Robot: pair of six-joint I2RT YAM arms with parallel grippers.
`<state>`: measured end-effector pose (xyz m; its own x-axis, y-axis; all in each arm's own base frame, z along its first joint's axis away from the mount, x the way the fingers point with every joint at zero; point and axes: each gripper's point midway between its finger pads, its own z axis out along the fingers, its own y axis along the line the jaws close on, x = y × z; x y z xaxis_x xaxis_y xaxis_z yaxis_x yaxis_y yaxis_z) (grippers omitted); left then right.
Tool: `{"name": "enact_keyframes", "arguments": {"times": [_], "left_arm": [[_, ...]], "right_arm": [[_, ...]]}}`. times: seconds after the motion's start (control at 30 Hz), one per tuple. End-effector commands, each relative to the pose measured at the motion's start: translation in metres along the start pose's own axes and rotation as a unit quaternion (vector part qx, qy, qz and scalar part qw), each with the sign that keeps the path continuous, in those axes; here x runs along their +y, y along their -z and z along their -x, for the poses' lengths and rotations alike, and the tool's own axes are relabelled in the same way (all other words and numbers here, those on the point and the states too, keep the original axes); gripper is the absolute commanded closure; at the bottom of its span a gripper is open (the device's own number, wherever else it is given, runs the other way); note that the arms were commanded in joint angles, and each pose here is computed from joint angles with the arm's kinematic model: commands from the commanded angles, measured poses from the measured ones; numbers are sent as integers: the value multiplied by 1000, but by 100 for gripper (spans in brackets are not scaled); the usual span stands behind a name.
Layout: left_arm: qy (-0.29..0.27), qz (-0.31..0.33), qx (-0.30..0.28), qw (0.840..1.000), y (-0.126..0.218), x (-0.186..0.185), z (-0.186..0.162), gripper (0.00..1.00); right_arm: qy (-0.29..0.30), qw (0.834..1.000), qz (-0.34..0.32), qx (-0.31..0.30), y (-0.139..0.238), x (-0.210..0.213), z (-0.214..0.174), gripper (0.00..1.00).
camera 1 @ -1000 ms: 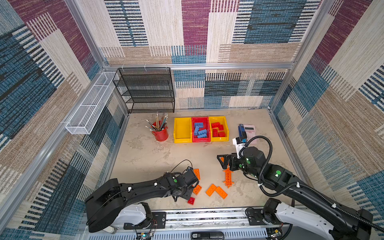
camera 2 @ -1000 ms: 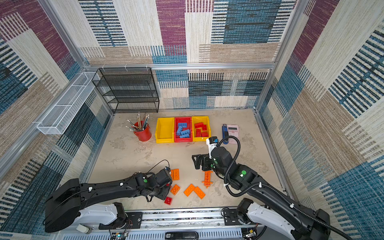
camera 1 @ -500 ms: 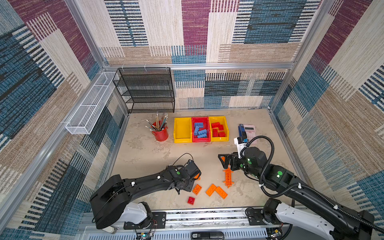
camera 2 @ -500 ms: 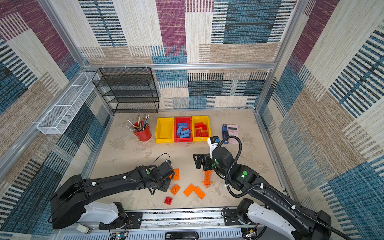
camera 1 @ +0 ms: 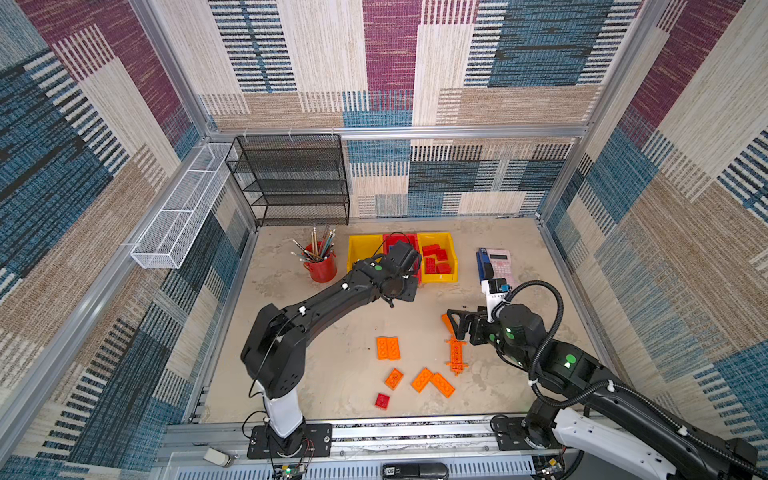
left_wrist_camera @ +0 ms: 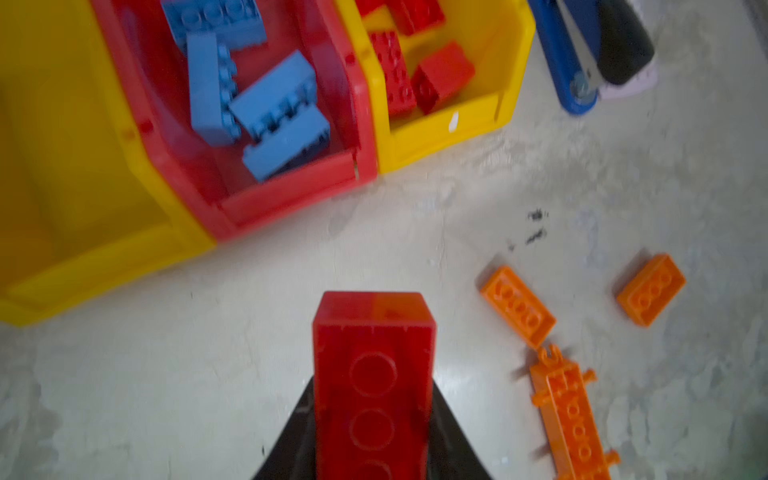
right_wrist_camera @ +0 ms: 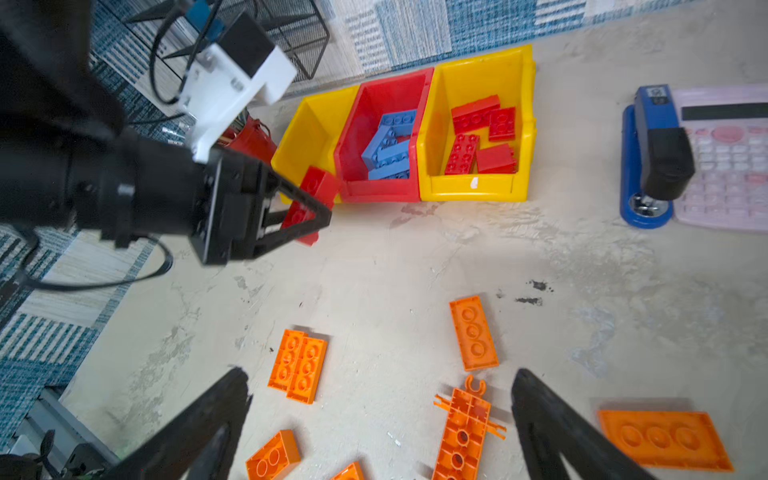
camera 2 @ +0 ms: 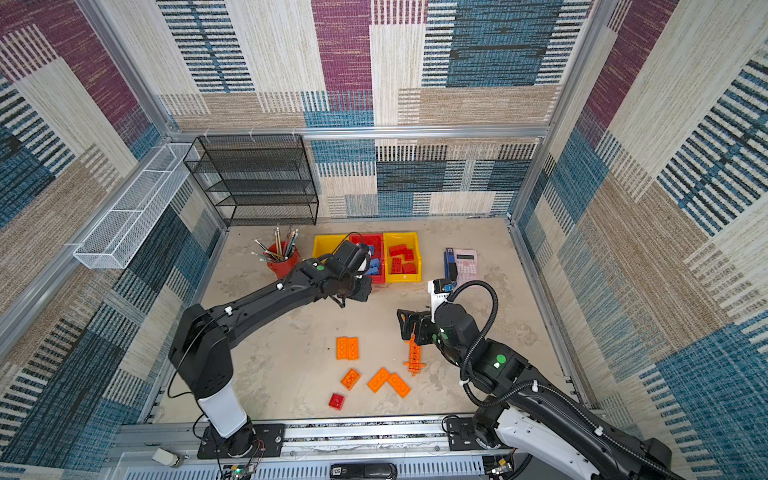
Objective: Sort the legos into containers by color
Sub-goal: 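Grasp the red 2x4 brick with the left gripper and lift it toward the bins, then carry the red 2x4 brick into the yellow bin and open the left gripper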
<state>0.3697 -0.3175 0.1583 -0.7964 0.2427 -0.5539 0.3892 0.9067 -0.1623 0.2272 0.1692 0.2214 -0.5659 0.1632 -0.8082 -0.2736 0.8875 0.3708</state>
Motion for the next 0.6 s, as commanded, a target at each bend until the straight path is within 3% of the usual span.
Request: {"name": "enact_keyframes", "arguments": {"times": [0.0,0.27,0.57], "left_arm": [[-38,-32,-4,999,-17,-22,33,76],[-46,-44,-18,998,-79,-39,104,76],[37,-98,-56,993,-116,-7,135,74]], "right_arm": [[-1,999,-32,-13,6,-14,3,1],[-19,999,-28,-23,9,-14,5,1],[-6,998,-57,-18,2,-17,12,1]]}}
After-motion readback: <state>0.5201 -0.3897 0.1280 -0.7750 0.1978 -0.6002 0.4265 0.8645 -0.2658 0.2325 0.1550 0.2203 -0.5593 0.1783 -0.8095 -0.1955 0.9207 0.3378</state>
